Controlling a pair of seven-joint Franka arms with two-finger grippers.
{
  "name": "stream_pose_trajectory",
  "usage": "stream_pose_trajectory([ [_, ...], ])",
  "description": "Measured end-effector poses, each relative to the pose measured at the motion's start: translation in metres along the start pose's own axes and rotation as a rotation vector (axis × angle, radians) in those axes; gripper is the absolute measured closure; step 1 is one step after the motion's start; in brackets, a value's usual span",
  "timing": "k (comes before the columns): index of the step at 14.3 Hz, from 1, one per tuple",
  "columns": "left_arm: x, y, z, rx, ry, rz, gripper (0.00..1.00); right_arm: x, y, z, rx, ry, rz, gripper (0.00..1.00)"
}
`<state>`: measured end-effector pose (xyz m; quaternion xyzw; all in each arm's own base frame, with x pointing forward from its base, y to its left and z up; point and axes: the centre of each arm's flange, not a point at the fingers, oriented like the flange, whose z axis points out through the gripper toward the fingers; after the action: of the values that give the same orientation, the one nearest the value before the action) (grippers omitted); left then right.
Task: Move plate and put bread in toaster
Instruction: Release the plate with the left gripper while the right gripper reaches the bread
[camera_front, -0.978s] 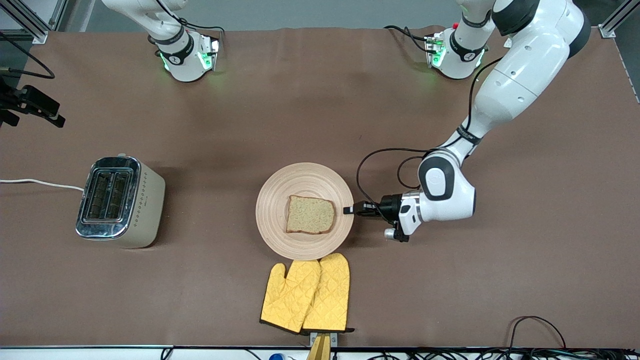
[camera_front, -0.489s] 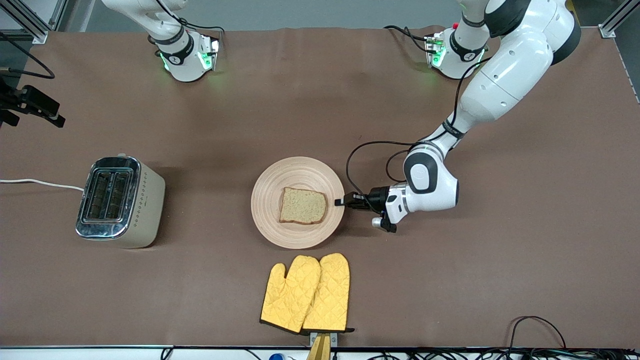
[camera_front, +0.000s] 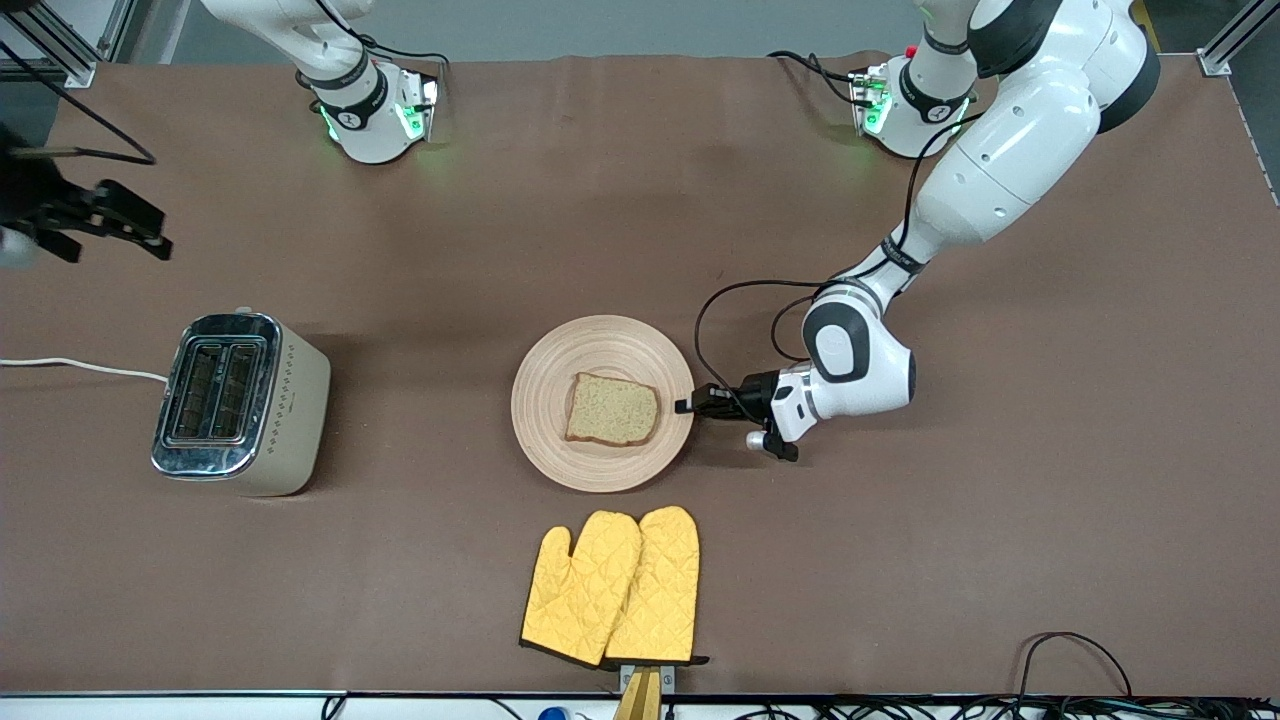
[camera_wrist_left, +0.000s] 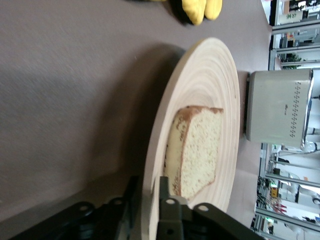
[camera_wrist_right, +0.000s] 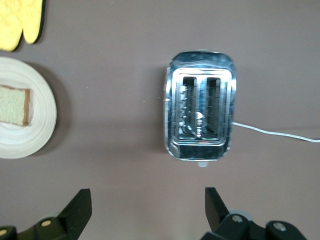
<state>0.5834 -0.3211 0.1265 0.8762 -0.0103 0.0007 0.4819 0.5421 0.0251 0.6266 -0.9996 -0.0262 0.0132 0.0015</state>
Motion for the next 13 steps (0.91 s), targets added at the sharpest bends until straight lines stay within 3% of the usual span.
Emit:
stream_pose_trajectory([
  [4, 0.046, 0.005, -0.073, 0.006, 0.135, -0.077, 0.29, 0.043, -0.047, 0.065, 0.082, -0.044, -0.05, 0.0],
  [7, 0.086, -0.007, -0.155, 0.112, 0.198, -0.04, 0.01, 0.072, -0.086, 0.114, 0.107, -0.04, -0.057, 0.0],
  [13, 0.136, -0.021, -0.32, 0.338, 0.113, 0.003, 0.0, 0.091, -0.247, 0.22, 0.104, 0.013, 0.148, 0.0],
])
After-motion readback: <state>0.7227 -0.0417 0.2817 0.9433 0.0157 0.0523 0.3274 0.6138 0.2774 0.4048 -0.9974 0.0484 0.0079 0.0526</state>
